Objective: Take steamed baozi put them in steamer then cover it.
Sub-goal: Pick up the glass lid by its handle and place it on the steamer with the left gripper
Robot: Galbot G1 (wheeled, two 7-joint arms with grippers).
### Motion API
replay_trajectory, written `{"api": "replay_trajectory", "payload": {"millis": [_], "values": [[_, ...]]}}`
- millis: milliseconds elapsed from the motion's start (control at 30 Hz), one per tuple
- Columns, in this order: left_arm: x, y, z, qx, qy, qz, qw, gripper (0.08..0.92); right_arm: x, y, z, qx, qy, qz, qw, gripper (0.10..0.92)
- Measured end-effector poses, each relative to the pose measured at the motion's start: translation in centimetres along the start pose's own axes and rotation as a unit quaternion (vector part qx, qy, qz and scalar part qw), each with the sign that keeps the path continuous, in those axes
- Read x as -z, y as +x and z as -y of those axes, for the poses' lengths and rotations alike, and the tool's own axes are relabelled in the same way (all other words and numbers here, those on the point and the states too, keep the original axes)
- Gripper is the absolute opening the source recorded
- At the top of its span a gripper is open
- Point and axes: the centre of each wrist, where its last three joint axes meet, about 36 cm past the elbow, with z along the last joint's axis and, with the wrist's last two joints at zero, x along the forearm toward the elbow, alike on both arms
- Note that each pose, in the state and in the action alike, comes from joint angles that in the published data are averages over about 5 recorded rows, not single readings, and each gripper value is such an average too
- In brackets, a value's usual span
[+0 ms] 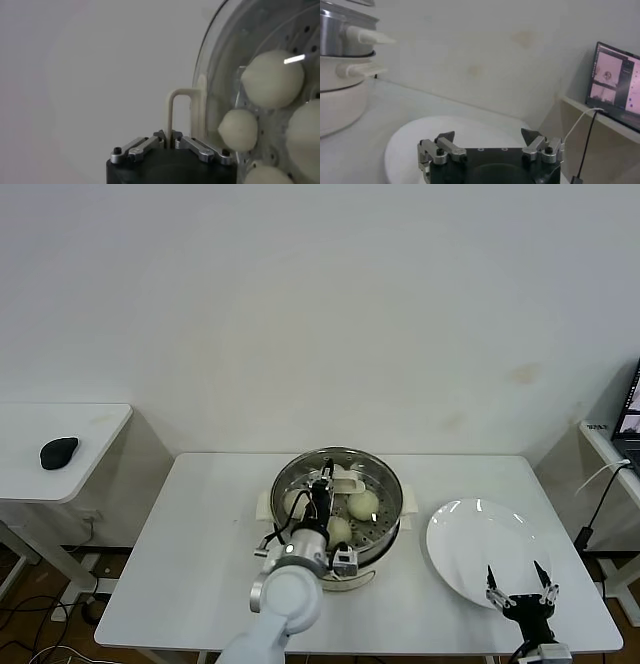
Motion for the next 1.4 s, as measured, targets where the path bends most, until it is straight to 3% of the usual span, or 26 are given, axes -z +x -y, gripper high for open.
{"api": "replay_trajectory", "payload": {"millis": [1067, 1167, 1400], "values": [[0.6, -0.6, 1.0, -0.005, -0.009, -0.007, 1.0, 0.146, -0.4, 0.0, -0.1, 0.007, 0.004, -0.002, 1.0, 0.823], [0.5, -0.2, 1.0, -0.005, -0.009, -0.006, 1.0, 0.187, -0.4, 0.1, -0.2, 0.007, 0.004, -0.002, 1.0, 0.823], [0.1, 0.8, 0.7, -0.001, -0.005, -0.003, 1.0, 0.384, -0.3, 0.2, -0.4, 0.01, 0.005, -0.001, 1.0, 0.823]]}}
